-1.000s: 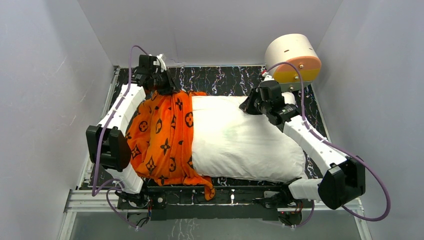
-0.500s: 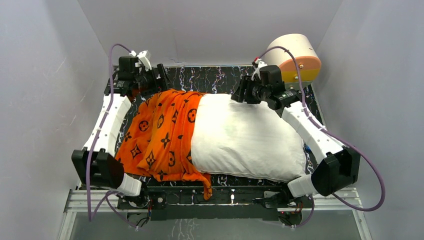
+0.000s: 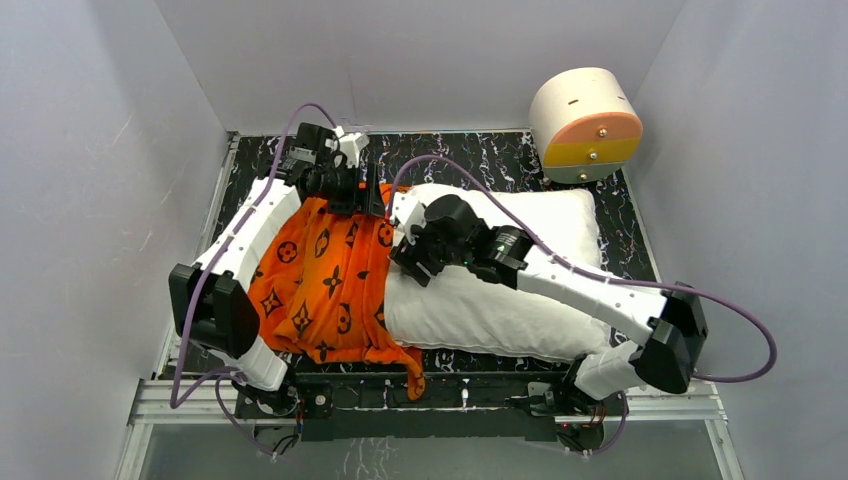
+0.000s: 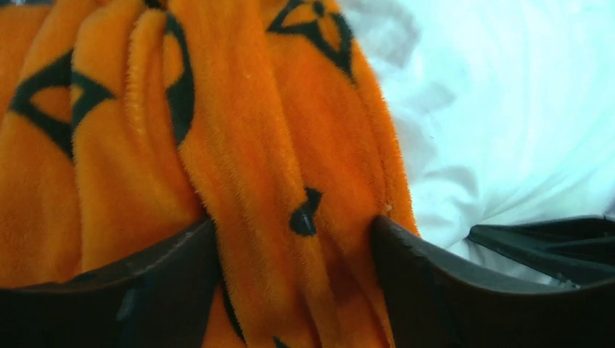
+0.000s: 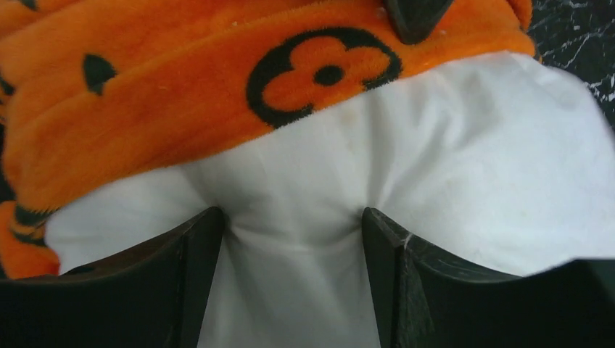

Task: Remove the pillowcase from the pillow
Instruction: Remove the pillow from the pillowcase.

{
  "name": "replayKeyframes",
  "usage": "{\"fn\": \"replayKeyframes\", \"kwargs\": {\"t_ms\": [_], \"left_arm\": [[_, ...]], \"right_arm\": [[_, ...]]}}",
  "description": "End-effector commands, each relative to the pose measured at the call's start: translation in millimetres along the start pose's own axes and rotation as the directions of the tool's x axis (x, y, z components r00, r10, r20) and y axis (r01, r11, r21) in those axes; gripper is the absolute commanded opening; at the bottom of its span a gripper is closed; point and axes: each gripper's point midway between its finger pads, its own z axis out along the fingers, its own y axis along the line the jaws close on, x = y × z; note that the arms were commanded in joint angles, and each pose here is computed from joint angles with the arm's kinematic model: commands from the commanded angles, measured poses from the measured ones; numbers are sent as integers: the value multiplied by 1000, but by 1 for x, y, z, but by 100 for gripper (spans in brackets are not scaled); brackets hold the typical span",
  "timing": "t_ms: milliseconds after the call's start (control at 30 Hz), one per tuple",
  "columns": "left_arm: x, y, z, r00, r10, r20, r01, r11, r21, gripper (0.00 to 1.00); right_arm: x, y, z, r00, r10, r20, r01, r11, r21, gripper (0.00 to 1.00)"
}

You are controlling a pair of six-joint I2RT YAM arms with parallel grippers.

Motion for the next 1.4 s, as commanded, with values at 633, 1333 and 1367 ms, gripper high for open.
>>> {"fn": "replayKeyframes", "kwargs": {"t_ms": [633,1333,1367], "left_arm": [[-44,86,-54,971,-108,215,156,963,-219,43],[61,-9,-107,950,-205,237,196,979,61,93],[71,-12,-103,947,-240,213,227,970,86,93]], "right_arm": [[60,-82,16,906,422,40,-397,811,429,0],[-12,-140,29,696,622,359,-708,511,487,0],[-12,-138,30,693,628,355,-711,514,480,0]]}}
